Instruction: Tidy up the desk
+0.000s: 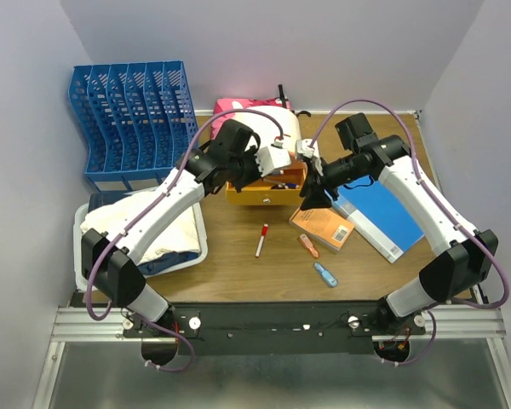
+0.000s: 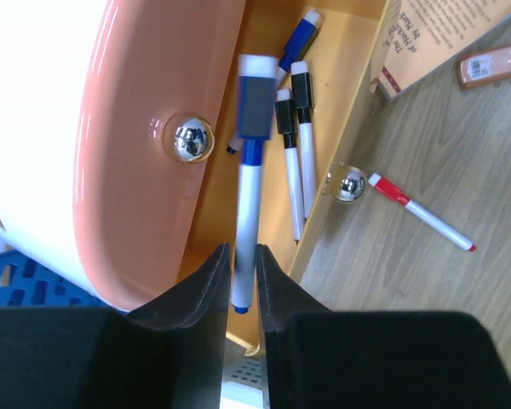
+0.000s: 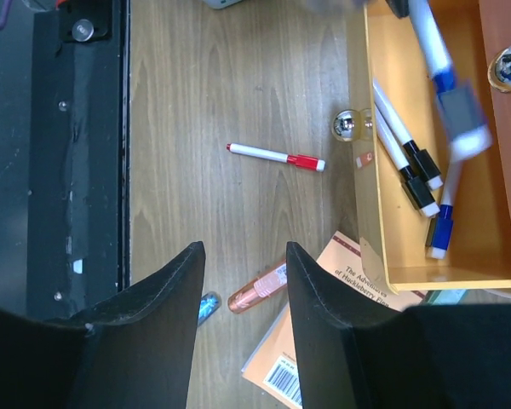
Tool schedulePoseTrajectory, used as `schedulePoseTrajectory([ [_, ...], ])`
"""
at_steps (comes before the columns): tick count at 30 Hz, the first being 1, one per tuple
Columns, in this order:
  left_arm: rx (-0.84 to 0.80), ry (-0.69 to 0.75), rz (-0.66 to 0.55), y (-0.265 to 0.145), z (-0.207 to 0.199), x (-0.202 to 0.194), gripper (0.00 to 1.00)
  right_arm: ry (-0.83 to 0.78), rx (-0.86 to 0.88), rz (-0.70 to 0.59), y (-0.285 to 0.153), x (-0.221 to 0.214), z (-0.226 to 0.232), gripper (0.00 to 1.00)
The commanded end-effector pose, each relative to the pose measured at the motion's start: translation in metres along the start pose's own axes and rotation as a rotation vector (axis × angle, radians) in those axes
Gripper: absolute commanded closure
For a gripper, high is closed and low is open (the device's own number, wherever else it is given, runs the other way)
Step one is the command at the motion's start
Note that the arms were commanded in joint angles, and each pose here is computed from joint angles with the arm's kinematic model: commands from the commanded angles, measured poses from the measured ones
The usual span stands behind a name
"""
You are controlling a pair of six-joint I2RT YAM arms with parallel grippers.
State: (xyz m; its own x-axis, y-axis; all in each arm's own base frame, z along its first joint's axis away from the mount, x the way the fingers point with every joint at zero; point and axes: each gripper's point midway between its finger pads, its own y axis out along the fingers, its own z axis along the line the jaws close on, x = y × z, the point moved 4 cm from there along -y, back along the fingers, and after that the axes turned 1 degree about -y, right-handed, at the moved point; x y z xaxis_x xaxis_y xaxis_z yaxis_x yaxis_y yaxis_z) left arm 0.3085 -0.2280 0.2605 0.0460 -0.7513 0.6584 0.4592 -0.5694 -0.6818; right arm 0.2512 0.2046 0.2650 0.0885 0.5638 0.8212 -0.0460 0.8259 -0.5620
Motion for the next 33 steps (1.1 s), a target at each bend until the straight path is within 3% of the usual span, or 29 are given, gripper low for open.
schedulePoseTrajectory([
  [1,0.051,-0.021,-0.016,0.007,0.011,0.005,0.59,-0.031,0.050,-0.019,0.004,-0.001,0.005,0.48],
  [5,0.124,-0.075,-0.034,0.000,0.020,0.010,0.38,-0.074,0.140,0.019,0.017,-0.010,0.017,0.42],
  [6,0.147,-0.086,-0.037,-0.003,0.023,0.011,0.32,-0.166,0.170,0.024,0.020,-0.012,0.017,0.42],
  [11,0.266,-0.212,-0.120,-0.035,0.026,0.019,0.24,-0.309,0.304,0.058,0.038,-0.028,0.032,0.37],
  [15,0.392,-0.348,-0.203,-0.065,0.022,0.009,0.01,-0.486,0.365,0.055,0.057,-0.033,0.033,0.32],
  [25,0.507,-0.745,-0.345,-0.112,-0.024,-0.047,0.01,-0.645,0.393,0.224,0.130,-0.039,0.030,0.34],
  [33,0.545,-0.897,-0.407,-0.125,-0.056,-0.087,0.01,-0.727,0.368,0.374,0.178,-0.063,0.015,0.42],
])
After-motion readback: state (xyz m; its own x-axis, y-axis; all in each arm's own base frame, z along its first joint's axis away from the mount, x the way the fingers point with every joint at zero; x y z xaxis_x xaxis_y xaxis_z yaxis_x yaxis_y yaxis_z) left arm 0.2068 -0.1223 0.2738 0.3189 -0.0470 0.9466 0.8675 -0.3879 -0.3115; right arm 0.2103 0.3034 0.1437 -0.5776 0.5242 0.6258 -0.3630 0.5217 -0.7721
